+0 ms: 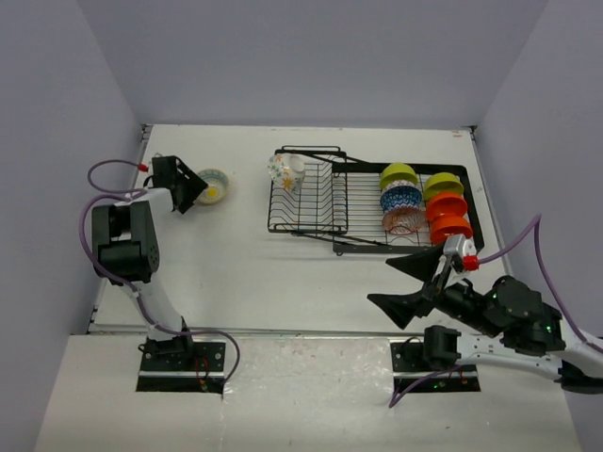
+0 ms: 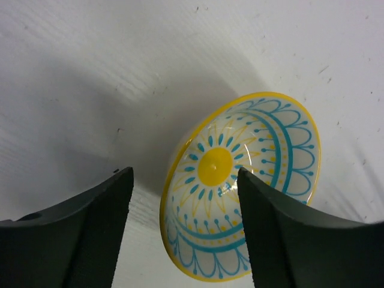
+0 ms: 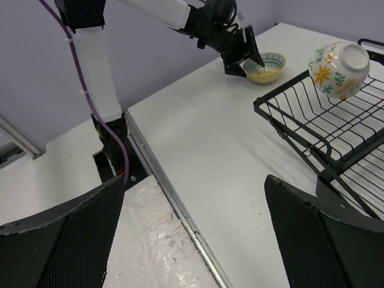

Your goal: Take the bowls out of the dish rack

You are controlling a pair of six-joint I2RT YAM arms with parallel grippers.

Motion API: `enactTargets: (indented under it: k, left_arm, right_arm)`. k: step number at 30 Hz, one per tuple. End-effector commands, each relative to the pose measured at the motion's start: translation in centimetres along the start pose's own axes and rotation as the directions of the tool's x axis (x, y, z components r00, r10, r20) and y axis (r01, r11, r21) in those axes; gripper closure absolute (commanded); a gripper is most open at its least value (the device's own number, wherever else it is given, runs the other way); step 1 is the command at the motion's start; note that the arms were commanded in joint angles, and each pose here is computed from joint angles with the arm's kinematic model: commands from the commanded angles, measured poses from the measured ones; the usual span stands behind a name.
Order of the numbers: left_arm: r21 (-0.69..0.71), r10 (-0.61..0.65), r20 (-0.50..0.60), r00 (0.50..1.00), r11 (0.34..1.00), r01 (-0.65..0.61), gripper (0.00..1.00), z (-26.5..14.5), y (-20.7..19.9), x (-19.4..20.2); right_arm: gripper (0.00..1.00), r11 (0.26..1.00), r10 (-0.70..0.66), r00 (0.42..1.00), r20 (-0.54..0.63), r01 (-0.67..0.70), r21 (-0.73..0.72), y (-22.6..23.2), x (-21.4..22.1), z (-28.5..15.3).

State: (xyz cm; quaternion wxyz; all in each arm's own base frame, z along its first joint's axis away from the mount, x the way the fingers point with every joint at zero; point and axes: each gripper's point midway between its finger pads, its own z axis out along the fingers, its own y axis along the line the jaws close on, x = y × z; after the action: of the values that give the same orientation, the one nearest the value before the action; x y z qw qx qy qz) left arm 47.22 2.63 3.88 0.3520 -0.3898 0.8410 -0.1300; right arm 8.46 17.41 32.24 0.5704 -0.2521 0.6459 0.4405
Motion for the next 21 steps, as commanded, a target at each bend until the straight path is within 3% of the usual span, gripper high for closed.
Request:
enactTargets:
  k: [1, 4, 6, 9, 10, 12, 14, 15, 16, 18, 19, 21]
  left_arm:
    - [0.13, -0.035, 0.121, 0.992, 0.991, 0.019, 0.27, -2.8, -3.3, -3.2]
    - [0.149, -0.045, 0.145, 0.988, 0.989, 0.023, 0.16, -4.8, -4.0, -4.0]
    - [0.158, -0.051, 0.16, 0.986, 0.987, 0.025, 0.01, -6.3, -4.5, -4.6]
    - [0.218, -0.047, 0.21, 0.977, 0.976, 0.0, 0.0, -10.4, -6.0, -5.3]
    - [0.33, -0.037, 0.271, 0.962, 0.942, -0.057, 0.0, -13.7, -8.7, -6.4]
    - [0.477, 0.066, 0.335, 0.94, 0.849, -0.23, 0.0, -17.8, -13.1, -4.6]
    - [0.646, 0.2, 0.303, 0.932, 0.676, -0.355, 0.0, -20.5, -18.3, 0.1]
    - [0.703, 0.235, 0.267, 0.935, 0.616, -0.355, 0.0, -21.3, -19.6, 1.6]
    - [0.803, 0.295, 0.204, 0.934, 0.496, -0.331, 0.0, -22.0, -21.1, 4.1]
    - [0.901, 0.292, 0.079, 0.953, 0.388, -0.194, 0.0, -23.3, -22.5, 6.6]
    - [0.95, 0.318, 0.107, 0.942, 0.248, -0.192, 0.0, -24.8, -23.6, 7.4]
    - [0.966, 0.33, 0.068, 0.941, 0.215, -0.145, 0.0, -25.2, -24.3, 8.8]
  right_arm:
    - [0.01, 1.0, 0.012, 1.0, 0.009, -0.012, -0.002, 0.2, -0.5, 0.2]
    - [0.01, 1.0, 0.003, 1.0, -0.002, -0.003, 0.006, 0.3, -0.7, 0.5]
    - [0.01, 1.0, -0.003, 1.0, -0.005, 0.003, 0.018, 0.2, -0.8, 0.7]
    - [0.01, 0.999, -0.004, 1.0, -0.012, 0.004, 0.052, -0.3, -0.6, 1.2]
    - [0.01, 0.996, -0.001, 1.0, -0.011, 0.002, 0.094, -0.9, -0.5, 1.4]
    - [0.01, 0.989, 0.003, 0.999, -0.037, 0.002, 0.147, -1.6, 0.3, 2.2]
    - [0.01, 0.985, 0.005, 0.999, -0.053, 0.004, 0.173, -1.7, 0.5, 2.7]
    - [0.01, 0.984, 0.011, 0.998, -0.058, -0.001, 0.177, -1.6, 0.5, 3.1]
    - [0.01, 0.984, 0.008, 0.997, -0.073, 0.005, 0.178, -1.4, 0.6, 3.6]
    - [0.01, 0.988, 0.017, 0.996, -0.087, -0.003, 0.152, -0.6, 0.7, 4.2]
    - [0.01, 0.99, 0.015, 0.995, -0.104, 0.0, 0.144, -0.4, 1.0, 4.6]
    - [0.01, 0.993, 0.027, 0.992, -0.123, -0.013, 0.116, 0.3, 1.7, 5.0]
